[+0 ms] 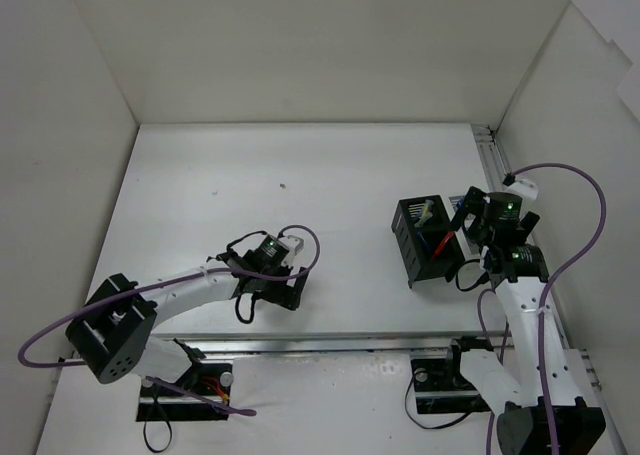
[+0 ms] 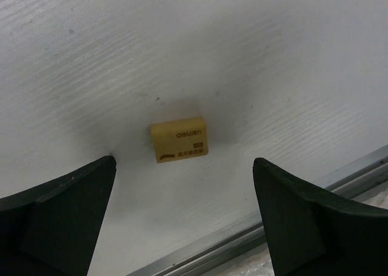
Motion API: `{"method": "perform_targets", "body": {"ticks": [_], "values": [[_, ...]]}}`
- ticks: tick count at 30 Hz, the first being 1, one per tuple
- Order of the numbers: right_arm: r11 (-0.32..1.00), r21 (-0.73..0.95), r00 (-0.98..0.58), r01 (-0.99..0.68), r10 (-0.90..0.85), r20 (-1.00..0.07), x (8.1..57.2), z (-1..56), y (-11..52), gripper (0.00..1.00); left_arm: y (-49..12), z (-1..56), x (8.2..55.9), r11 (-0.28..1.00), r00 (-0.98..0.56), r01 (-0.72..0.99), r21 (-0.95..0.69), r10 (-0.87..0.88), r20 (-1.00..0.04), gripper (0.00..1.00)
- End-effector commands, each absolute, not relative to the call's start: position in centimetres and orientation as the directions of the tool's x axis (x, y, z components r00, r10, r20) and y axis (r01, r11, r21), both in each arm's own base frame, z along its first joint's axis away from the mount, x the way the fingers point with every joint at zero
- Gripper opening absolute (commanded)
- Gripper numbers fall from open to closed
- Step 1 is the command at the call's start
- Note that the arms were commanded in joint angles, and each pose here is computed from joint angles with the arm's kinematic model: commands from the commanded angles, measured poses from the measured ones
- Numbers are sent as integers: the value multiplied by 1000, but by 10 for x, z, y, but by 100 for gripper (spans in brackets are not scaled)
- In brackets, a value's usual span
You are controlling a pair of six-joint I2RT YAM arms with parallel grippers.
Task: Sort the stationery into containers
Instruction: Pick up the stationery from the center of the board.
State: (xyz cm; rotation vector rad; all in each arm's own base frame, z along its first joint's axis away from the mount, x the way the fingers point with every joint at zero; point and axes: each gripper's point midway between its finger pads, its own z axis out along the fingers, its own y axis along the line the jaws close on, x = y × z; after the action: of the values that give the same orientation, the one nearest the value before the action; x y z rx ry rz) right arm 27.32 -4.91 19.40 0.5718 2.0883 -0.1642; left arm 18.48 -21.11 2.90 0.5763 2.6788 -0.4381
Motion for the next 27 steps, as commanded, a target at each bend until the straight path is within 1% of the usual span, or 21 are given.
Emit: {"method": "perform_targets", "body": {"ticks": [1, 4, 7, 8, 9, 10, 12, 15, 21, 22, 25, 27], "values": [[889, 124, -400, 441, 318, -860, 282, 215, -49, 98, -213, 25, 192, 890, -852, 414, -192, 304, -426, 90], [894, 128, -399, 430, 315, -861, 282, 215, -47, 98, -215, 21, 198, 902, -853, 400, -166, 300, -427, 84], [895, 125, -391, 429, 309, -867, 280, 218, -48, 98, -216, 17, 201, 909, -862, 387, -156, 297, -412, 69], [896, 123, -389, 427, 305, -869, 280, 219, -48, 98, -218, 17, 199, 906, -860, 394, -152, 306, -408, 57], [897, 126, -384, 424, 304, -872, 279, 221, -48, 98, -216, 15, 197, 910, -867, 388, -145, 306, -394, 51], [898, 126, -382, 422, 302, -873, 278, 222, -48, 98, -216, 13, 193, 910, -868, 390, -140, 312, -386, 41], [898, 127, -379, 421, 301, -875, 277, 222, -48, 98, -215, 11, 189, 913, -872, 388, -130, 317, -374, 31], [897, 131, -362, 423, 300, -882, 275, 226, -49, 98, -214, 9, 175, 912, -877, 395, -112, 337, -343, 30], [897, 131, -363, 422, 300, -882, 274, 226, -48, 98, -209, 3, 167, 922, -889, 379, -75, 340, -307, 31], [897, 132, -363, 421, 300, -882, 274, 226, -48, 98, -210, 3, 165, 919, -886, 387, -75, 349, -305, 26], [918, 141, -375, 371, 287, -881, 278, 228, -40, 98, -211, 14, 176, 927, -874, 371, -54, 329, -356, 23], [960, 149, -401, 235, 236, -885, 284, 233, -19, 98, -222, 36, 188, 921, -852, 385, -67, 326, -410, 23]]}}
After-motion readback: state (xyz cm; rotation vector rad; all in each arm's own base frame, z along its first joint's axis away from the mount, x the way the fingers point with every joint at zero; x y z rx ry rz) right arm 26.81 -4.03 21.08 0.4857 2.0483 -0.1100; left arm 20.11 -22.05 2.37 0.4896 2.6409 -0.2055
